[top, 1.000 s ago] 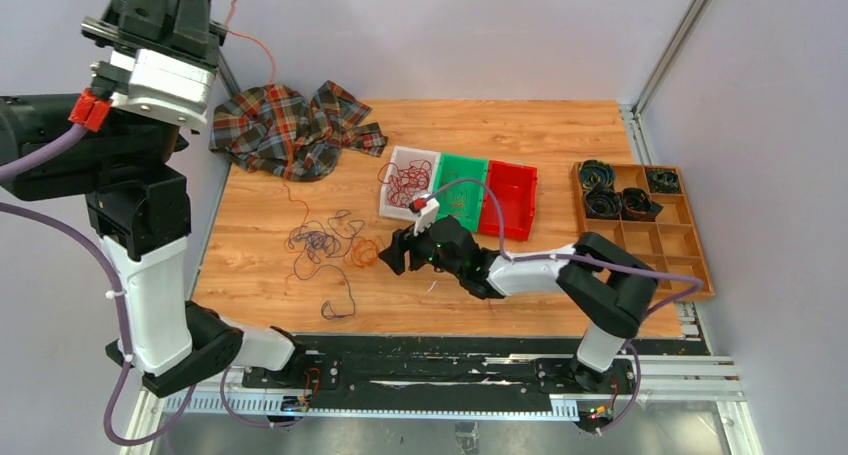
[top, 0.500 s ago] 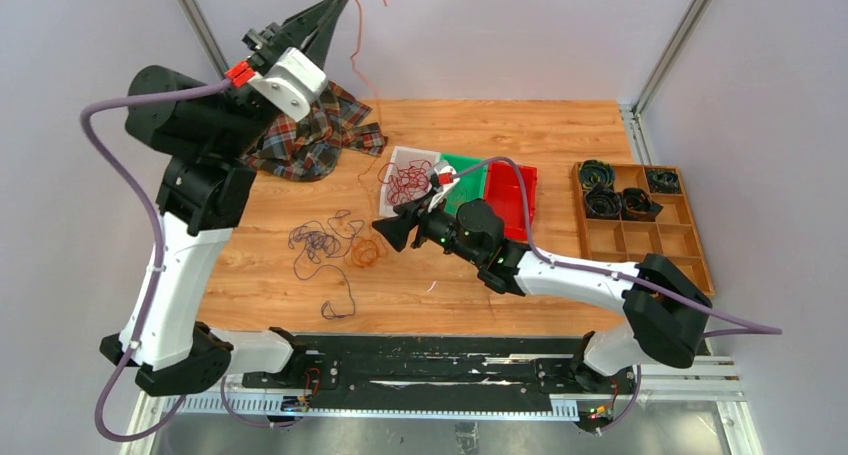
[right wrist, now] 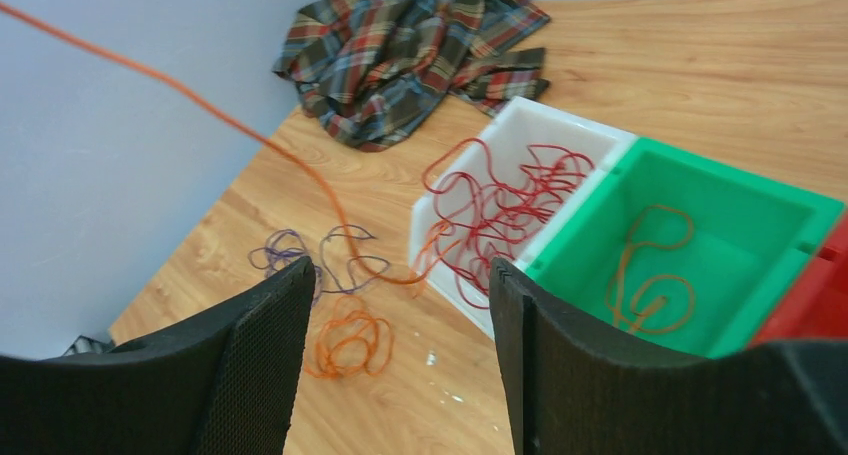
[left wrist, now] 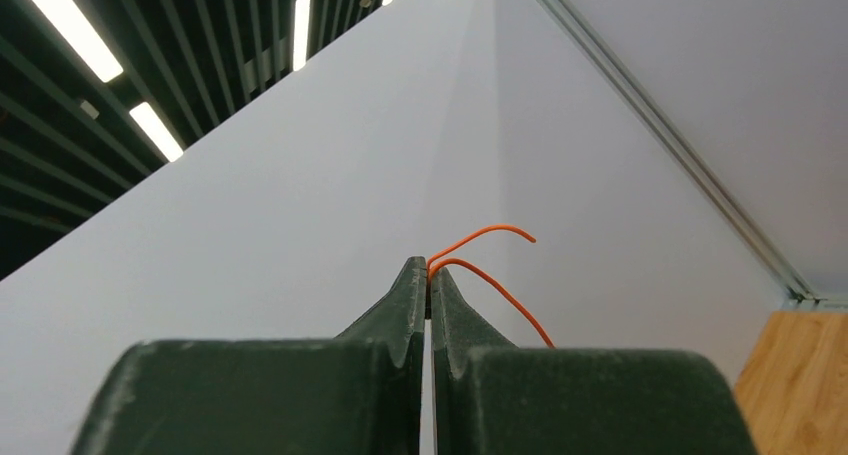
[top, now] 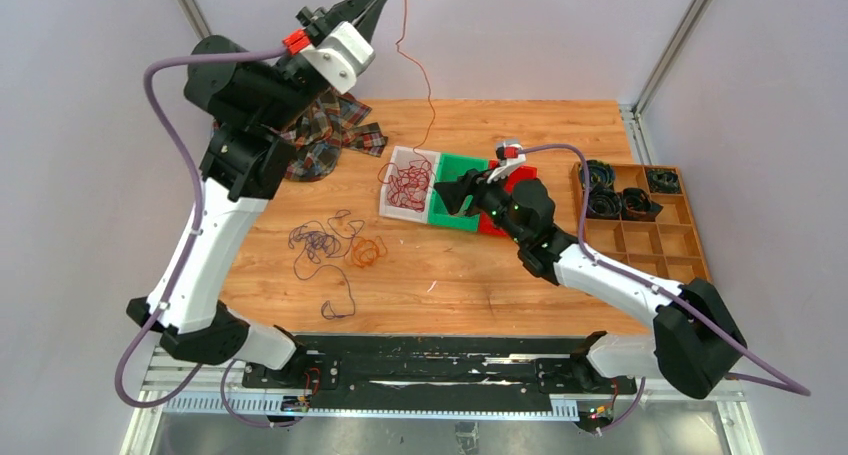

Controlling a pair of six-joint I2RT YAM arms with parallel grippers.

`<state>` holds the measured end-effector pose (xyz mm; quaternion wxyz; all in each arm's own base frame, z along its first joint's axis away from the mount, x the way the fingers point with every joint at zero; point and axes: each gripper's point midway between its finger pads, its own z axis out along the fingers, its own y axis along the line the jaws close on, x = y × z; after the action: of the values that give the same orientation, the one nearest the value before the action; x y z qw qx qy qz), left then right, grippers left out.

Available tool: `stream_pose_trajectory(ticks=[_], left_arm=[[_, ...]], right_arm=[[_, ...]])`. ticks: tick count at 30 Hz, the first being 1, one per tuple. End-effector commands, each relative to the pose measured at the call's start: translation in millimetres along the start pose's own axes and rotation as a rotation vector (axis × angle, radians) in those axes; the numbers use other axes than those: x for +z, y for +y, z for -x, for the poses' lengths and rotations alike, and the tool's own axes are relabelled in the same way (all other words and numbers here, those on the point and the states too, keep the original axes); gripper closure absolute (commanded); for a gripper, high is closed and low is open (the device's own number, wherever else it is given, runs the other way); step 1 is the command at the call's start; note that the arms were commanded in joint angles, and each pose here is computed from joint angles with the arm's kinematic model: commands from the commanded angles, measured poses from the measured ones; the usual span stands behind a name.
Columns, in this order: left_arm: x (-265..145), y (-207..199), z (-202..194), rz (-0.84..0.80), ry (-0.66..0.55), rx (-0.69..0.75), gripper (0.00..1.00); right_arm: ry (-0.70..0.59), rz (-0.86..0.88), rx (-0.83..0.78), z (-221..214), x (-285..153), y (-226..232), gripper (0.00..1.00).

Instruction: Untangle the cables

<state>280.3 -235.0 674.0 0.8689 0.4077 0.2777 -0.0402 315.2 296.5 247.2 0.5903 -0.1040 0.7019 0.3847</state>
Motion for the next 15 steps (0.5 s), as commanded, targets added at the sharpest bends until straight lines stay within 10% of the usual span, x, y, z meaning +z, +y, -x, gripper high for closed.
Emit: stream_pose_trajectory(ticks=[1, 15], left_arm=[[21.0, -0.7, 0.7, 0.013, -0.048, -0.003, 1.0], [52.2, -8.0, -24.7, 0.032, -0.034, 0.017, 1.0]], right_arm=[[0.016, -0.113, -0.022, 3.0, -10.3, -30.7, 0.36], [0.041, -0.213, -0.028, -3.2, -20.4, -58.9, 0.36]])
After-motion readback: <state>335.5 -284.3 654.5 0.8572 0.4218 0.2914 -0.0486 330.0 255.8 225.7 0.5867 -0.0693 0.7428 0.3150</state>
